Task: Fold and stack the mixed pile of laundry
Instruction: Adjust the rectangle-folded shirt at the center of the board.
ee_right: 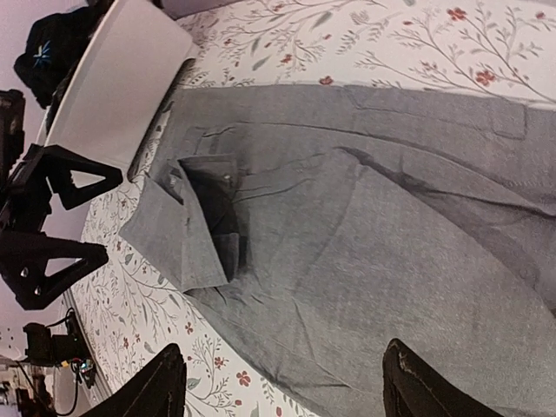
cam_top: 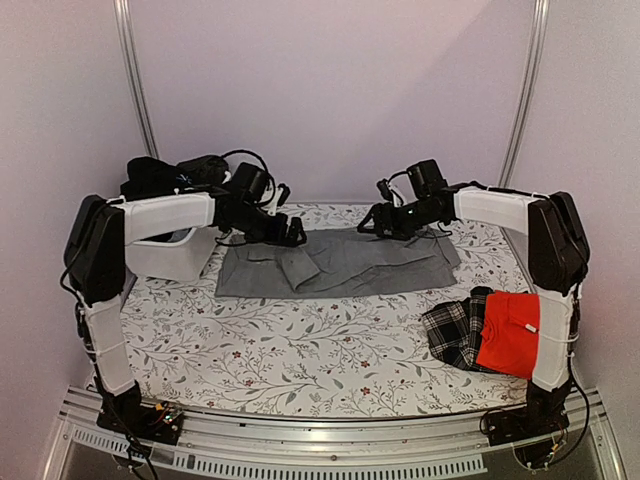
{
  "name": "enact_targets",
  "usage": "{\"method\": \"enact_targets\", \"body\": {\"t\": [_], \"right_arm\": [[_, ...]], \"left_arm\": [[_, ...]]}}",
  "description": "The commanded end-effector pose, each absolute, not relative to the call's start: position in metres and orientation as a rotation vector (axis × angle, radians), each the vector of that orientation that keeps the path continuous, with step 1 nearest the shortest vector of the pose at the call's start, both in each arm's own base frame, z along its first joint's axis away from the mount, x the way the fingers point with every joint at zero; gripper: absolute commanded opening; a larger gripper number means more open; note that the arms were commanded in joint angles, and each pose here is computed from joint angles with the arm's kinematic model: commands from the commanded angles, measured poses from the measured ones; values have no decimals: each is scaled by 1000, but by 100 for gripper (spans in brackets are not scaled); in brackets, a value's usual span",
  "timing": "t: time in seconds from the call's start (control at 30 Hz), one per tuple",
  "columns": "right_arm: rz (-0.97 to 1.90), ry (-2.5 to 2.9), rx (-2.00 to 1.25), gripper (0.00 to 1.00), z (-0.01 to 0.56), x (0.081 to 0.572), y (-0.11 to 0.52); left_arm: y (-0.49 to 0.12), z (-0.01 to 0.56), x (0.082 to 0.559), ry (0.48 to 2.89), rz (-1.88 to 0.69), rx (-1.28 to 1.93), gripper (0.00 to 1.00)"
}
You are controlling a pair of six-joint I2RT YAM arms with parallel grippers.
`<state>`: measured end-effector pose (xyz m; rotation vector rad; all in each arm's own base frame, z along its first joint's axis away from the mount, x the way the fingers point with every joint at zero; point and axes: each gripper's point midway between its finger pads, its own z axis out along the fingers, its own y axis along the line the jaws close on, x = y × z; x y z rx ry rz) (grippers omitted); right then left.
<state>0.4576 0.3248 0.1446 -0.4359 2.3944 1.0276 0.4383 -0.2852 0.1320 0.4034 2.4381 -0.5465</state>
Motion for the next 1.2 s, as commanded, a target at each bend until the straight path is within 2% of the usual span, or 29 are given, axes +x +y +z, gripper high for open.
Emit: {"method": "enact_targets", "body": {"t": [0.0, 0.2, 0.3, 0.47, 0.7, 0.87, 1.0, 1.17], "right_arm": [[882, 2502, -265, 72, 121, 462, 280], [838, 2599, -204, 61, 82, 462, 271], [826, 2666, -177, 58, 54, 457, 269], [774, 2762, -144, 53, 19, 447, 258], [725, 2796, -156, 52, 4, 444, 241], [801, 2703, -260, 52, 33, 449, 253], [849, 2588, -349, 52, 74, 451, 271], [890, 2512, -449, 47, 104, 448, 298]], "left_arm": [[-305, 105, 446, 2504, -269, 424, 100], [-311, 45, 447, 2564, 187, 528, 100], [-281, 23, 448, 2619, 382, 485, 100], [-210, 38, 441, 2650, 536, 289, 100], [-142, 70, 442, 2629, 391, 65, 100], [-159, 94, 446, 2572, 62, 105, 99], [-195, 103, 443, 2540, -196, 228, 91], [-210, 87, 446, 2588, -293, 247, 77]]}}
